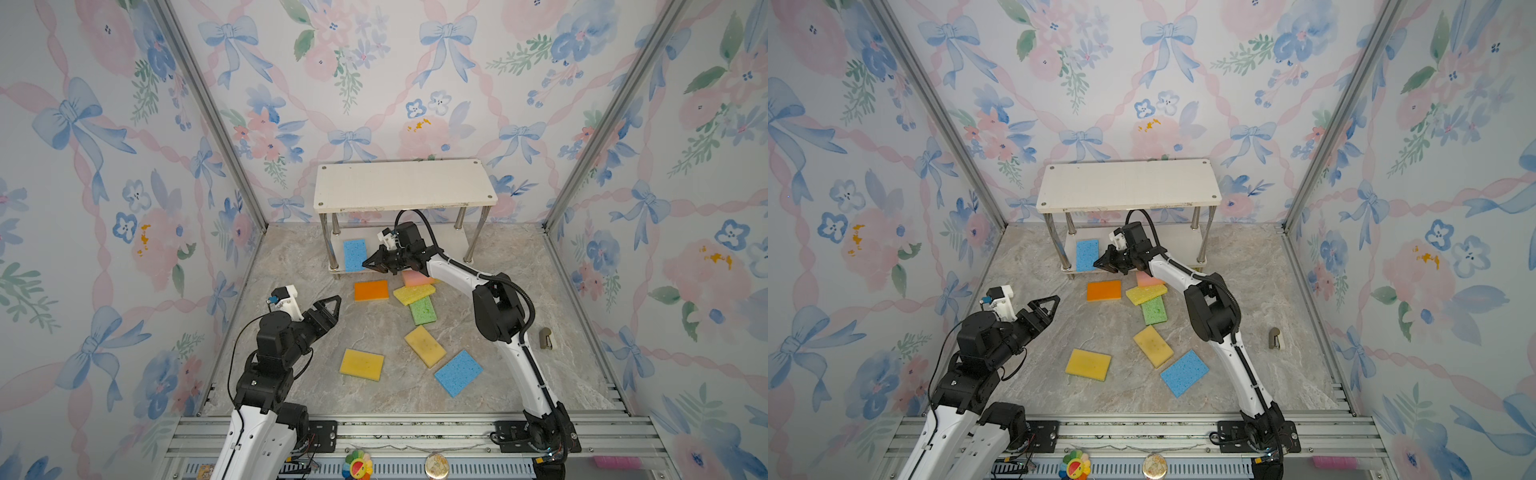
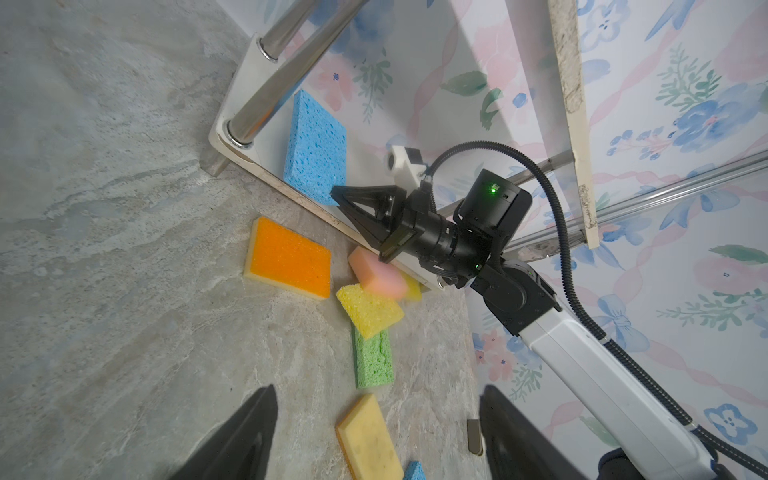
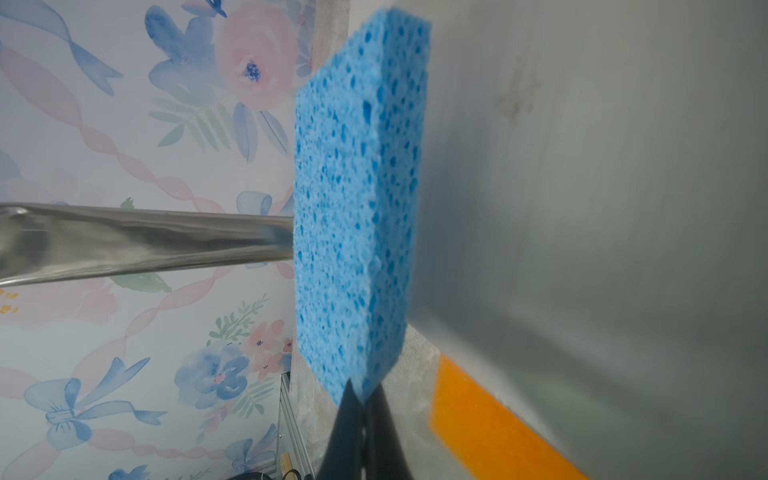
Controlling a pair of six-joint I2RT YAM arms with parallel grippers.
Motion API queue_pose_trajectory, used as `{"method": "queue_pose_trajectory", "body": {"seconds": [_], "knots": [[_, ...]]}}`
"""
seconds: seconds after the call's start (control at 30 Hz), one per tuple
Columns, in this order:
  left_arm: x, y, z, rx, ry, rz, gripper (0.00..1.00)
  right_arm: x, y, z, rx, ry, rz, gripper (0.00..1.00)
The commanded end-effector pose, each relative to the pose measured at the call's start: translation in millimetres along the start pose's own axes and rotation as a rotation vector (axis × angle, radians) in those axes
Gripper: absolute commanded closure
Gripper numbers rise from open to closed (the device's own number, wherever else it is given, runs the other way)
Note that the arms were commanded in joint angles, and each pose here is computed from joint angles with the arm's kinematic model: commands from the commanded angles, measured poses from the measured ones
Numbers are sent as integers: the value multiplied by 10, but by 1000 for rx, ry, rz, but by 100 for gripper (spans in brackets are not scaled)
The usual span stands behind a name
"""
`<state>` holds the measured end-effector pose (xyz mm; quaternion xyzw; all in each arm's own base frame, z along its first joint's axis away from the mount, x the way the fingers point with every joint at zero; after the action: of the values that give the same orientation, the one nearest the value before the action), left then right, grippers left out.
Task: Place and organize the cleaning sponges onto the shelf
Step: 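Carry the blue sponge to the lower shelf and stand it upright, then open the right gripper and withdraw it from the shelf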
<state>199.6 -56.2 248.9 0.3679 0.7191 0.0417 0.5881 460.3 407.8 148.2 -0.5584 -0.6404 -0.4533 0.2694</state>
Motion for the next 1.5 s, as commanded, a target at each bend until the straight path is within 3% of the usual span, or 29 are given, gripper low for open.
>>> {"method": "queue_pose_trajectory", "body": {"seconds": [0.0,0.87,1.0,1.23,1.33,1.47], "knots": [[-23,65,-58,-37,16,9,21,80,80,3,7,21,8,100],[30,77,-69,-21,46,16,21,-40,68,322,15,1,43,98],[34,72,-78,-20,46,16,21,-32,83,343,7,10,52,81],[51,61,-89,-20,45,7,21,14,74,352,6,15,56,60],[54,60,-94,-22,44,4,20,25,83,290,0,-4,48,54],[48,65,-93,-22,43,4,20,-42,83,75,-51,-136,38,48]]}}
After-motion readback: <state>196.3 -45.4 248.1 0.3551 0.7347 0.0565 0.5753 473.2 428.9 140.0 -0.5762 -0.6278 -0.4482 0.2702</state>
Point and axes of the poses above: each gripper's point midway between its finger pads, its own z axis out along the fingers, its own x axis along the line the jaws close on, y = z × x, the point moved 6 cm from there along -z, back along the fingers, and after that the axes turned 3 degrees about -z, right-handed, at the moved point
